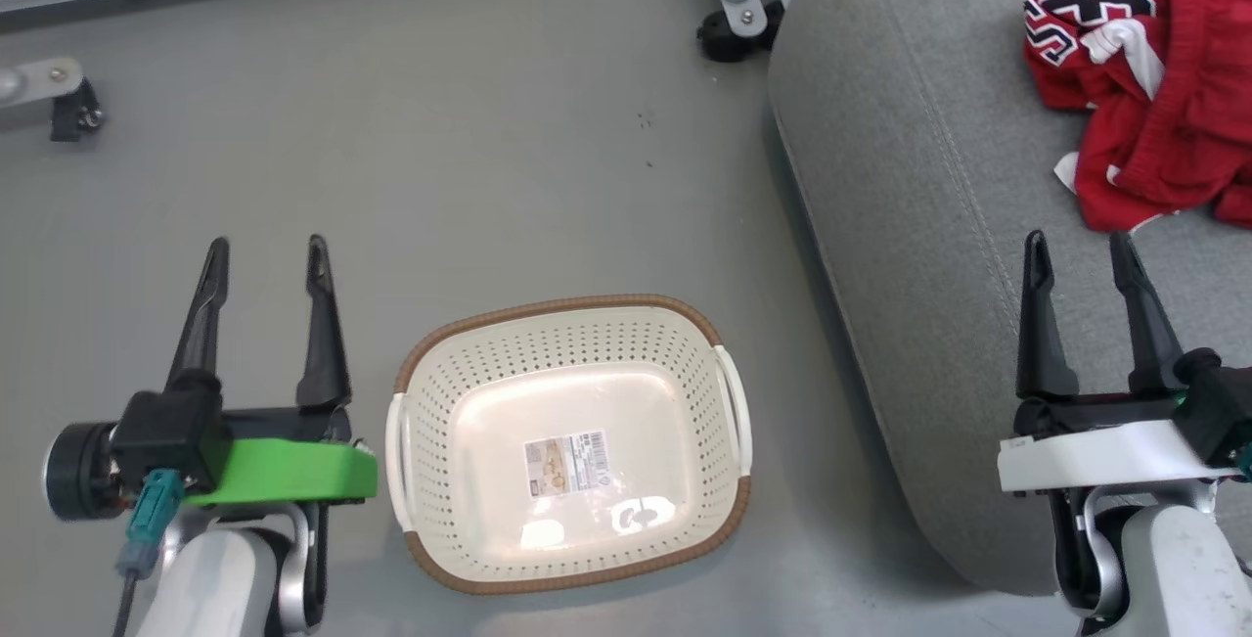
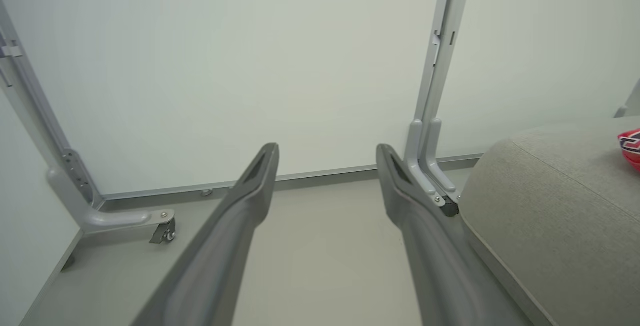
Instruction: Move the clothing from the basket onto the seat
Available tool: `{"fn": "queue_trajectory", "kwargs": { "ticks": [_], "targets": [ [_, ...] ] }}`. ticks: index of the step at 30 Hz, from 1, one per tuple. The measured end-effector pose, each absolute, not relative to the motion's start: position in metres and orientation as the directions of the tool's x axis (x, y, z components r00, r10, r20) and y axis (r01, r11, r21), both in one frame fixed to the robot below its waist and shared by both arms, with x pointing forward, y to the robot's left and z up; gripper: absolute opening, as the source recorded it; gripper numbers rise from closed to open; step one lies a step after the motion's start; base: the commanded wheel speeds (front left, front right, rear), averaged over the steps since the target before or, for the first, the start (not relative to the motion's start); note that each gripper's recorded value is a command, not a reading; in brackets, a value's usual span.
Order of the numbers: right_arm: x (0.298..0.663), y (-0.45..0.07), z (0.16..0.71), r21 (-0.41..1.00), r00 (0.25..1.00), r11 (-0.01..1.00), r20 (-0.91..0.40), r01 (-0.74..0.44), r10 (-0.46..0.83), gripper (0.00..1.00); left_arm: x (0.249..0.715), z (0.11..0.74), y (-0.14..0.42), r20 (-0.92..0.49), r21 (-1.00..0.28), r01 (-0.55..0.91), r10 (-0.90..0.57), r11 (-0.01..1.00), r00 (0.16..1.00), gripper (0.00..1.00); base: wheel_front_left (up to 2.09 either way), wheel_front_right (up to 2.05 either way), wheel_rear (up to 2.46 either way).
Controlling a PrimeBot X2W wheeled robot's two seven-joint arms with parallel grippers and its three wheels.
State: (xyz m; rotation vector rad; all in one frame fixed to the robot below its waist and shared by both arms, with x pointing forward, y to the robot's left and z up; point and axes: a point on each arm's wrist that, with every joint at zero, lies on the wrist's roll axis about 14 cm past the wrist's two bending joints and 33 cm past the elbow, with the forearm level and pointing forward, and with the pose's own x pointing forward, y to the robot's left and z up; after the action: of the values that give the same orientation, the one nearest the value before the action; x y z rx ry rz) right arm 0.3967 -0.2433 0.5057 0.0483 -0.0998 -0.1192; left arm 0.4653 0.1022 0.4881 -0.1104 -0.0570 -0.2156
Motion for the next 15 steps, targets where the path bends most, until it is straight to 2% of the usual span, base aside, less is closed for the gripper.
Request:
{"fn": "queue_trajectory", "kwargs": {
  "ticks": [4,7,15],
  "targets": [
    [0.400,-0.216,0.509,0.068,0.993,0.997,0.108,0.035,-0.043,1.00,0.448,0.486,0.149,0.042,-0.094,0.076,-0.072,0.993,0.996,1.00,0.00,0.00,0.00],
    [0.400,-0.199,0.511,0.071,0.994,0.997,0.109,-0.013,0.006,1.00,0.432,0.487,0.169,0.035,-0.080,0.022,-0.020,0.997,0.999,1.00,0.00,0.00,0.00],
    [0.382,-0.172,0.517,0.071,0.992,0.993,0.098,-0.092,0.085,1.00,0.394,0.485,0.179,0.014,-0.065,0.005,-0.004,0.998,1.000,1.00,0.00,0.00,0.00]
  ]
}}
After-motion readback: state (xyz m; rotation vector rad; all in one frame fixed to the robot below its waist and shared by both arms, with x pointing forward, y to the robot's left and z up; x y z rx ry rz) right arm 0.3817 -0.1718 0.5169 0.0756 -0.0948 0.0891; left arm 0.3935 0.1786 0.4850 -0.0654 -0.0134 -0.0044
